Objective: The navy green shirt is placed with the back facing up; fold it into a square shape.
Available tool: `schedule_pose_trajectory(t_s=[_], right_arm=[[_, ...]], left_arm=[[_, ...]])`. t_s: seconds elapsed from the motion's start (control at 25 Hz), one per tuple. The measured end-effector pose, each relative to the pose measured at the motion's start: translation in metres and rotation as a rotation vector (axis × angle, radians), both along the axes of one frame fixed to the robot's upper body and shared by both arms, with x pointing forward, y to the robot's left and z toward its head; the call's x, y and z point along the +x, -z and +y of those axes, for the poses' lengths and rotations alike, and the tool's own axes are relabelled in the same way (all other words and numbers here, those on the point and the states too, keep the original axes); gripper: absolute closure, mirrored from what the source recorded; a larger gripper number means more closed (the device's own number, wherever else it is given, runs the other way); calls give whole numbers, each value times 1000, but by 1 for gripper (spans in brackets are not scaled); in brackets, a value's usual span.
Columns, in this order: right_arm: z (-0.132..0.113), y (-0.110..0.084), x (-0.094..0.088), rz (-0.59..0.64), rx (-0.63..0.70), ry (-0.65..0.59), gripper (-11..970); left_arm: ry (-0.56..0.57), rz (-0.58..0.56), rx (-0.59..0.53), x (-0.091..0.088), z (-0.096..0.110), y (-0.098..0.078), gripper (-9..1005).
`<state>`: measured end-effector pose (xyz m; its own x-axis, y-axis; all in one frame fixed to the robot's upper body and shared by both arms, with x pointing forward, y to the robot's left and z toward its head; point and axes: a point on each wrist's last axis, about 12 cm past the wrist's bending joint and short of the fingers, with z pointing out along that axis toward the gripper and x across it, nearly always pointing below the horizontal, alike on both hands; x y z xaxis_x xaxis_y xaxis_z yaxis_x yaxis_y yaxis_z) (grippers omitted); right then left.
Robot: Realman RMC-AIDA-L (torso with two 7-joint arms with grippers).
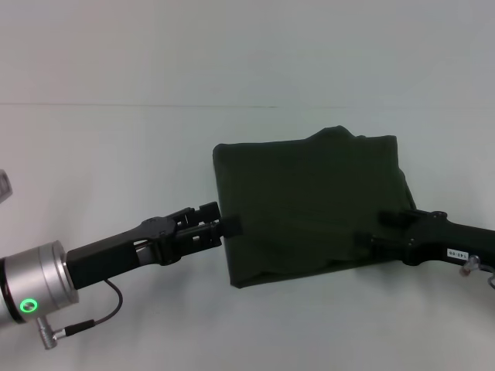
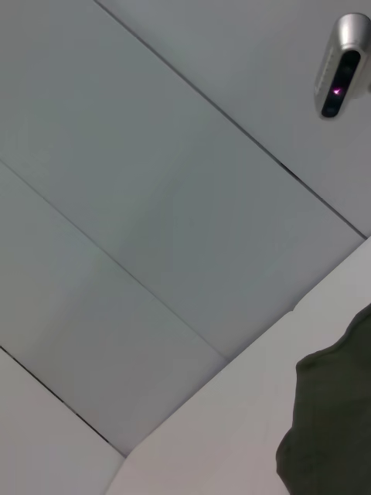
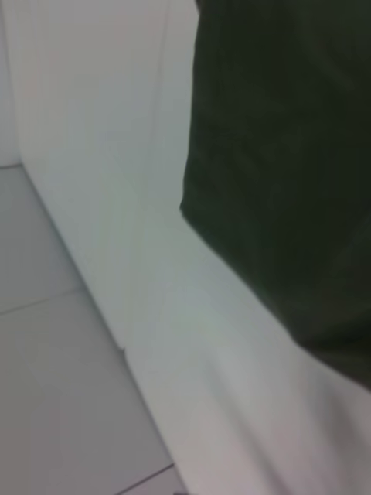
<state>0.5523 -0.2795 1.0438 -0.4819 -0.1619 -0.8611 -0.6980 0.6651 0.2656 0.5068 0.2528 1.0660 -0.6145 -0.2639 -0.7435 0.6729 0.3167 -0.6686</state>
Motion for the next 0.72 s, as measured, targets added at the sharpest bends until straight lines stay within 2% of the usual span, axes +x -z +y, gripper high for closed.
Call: schedule_pose_trajectory(t_s=[0.36,0.72], right_arm=[[-10,11,0,-18,-90,65,185],[-12,13,-3,-26,-97,63,185]], left_arm=[[1,4,-1,0,0,0,50],[1,3,0,0,1,-1,50]])
